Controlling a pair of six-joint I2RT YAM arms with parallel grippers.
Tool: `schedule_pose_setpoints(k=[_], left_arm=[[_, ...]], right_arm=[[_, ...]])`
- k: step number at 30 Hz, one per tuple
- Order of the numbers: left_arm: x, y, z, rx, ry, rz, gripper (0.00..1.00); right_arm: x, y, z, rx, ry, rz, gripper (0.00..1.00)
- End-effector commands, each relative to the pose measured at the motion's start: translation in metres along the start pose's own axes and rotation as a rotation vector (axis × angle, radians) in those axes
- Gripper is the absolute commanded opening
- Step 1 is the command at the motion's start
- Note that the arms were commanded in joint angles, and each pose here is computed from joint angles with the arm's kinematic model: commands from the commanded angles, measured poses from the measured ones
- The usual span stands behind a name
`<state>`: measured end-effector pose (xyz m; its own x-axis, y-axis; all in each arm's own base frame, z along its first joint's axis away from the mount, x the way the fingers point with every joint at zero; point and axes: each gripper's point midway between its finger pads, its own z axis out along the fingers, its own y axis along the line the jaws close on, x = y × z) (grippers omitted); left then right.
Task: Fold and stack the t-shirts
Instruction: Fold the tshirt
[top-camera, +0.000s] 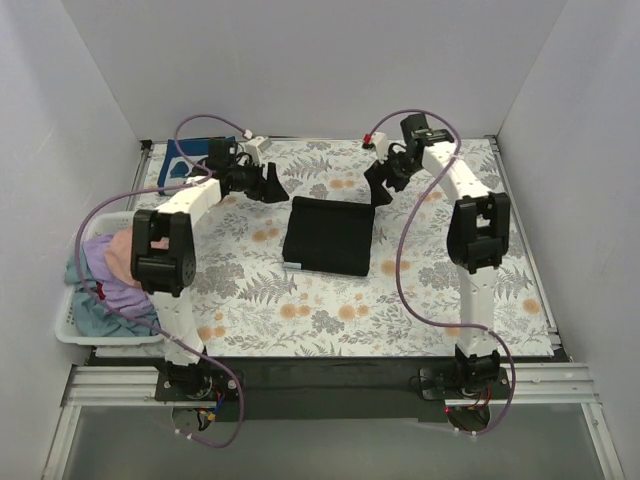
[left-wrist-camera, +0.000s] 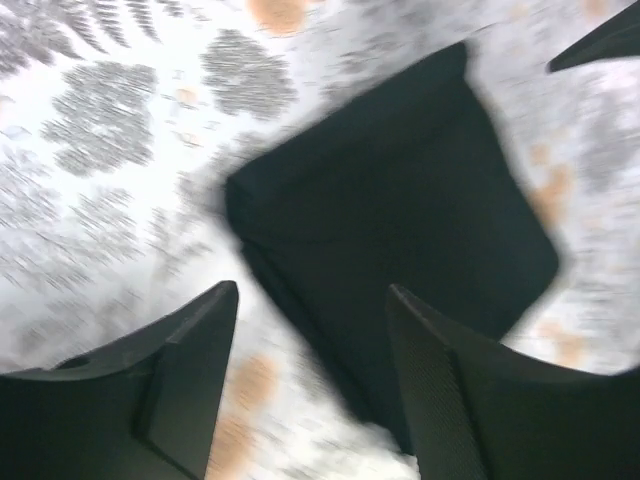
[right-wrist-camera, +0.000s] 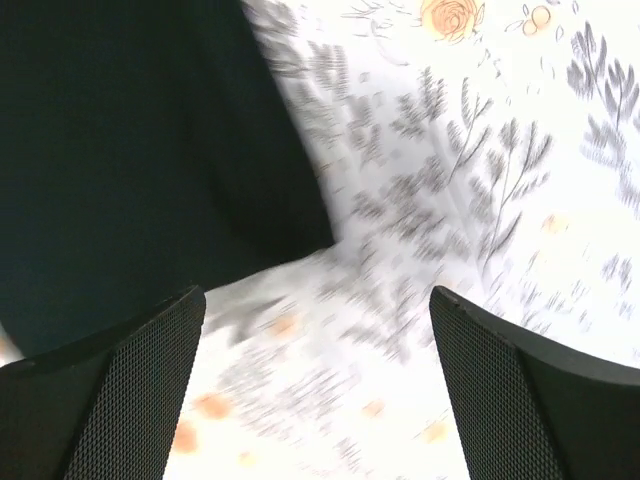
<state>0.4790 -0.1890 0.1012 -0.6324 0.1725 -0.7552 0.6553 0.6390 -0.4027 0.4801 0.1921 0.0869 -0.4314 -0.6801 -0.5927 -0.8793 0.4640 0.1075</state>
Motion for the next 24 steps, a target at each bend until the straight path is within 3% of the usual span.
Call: schedule_pose_setpoints(k=[1,5,7,9,11,13,16,21,24], left_arm=[[-0.055,-0.093,-0.068,0.164,-0.135,-0.152,0.61],[-0.009,-0.151,-0.072,0.316,-0.025,-0.312,0.62],[0.023,-0.175,-0.065,0.381,0.049,-0.374,0.62],[0.033,-0.187,-0.059,0.426,0.062,-0.441,0.61],[0.056,-0.196,-0.052,0.468,0.124,-0.566,0.61],[0.064,-0.198,-0.042,0.486,0.128,-0.569,0.6],[0.083,-0.178,-0.023,0.432,0.148,-0.625,0.6],[0.136,-0.112,0.004,0.291,0.183,-0.868,0.59],[0.153,-0.099,0.0,0.26,0.191,-0.965,0.59]], right_arm=[[-0.062,0.058,-0.082,-0.077,-0.239,0.134,0.98],[-0.061,0.135,-0.086,-0.37,-0.312,0.318,0.98],[-0.046,0.165,-0.074,-0.457,-0.276,0.449,0.98],[-0.057,0.19,-0.064,-0.544,-0.313,0.465,0.98],[-0.054,0.217,-0.044,-0.636,-0.295,0.578,0.98],[-0.04,0.239,-0.026,-0.694,-0.242,0.654,0.98],[-0.024,0.231,0.0,-0.629,-0.213,0.678,0.98],[0.048,0.183,0.05,-0.525,-0.114,0.889,0.98],[0.084,0.166,0.057,-0.499,-0.082,1.012,0.98]])
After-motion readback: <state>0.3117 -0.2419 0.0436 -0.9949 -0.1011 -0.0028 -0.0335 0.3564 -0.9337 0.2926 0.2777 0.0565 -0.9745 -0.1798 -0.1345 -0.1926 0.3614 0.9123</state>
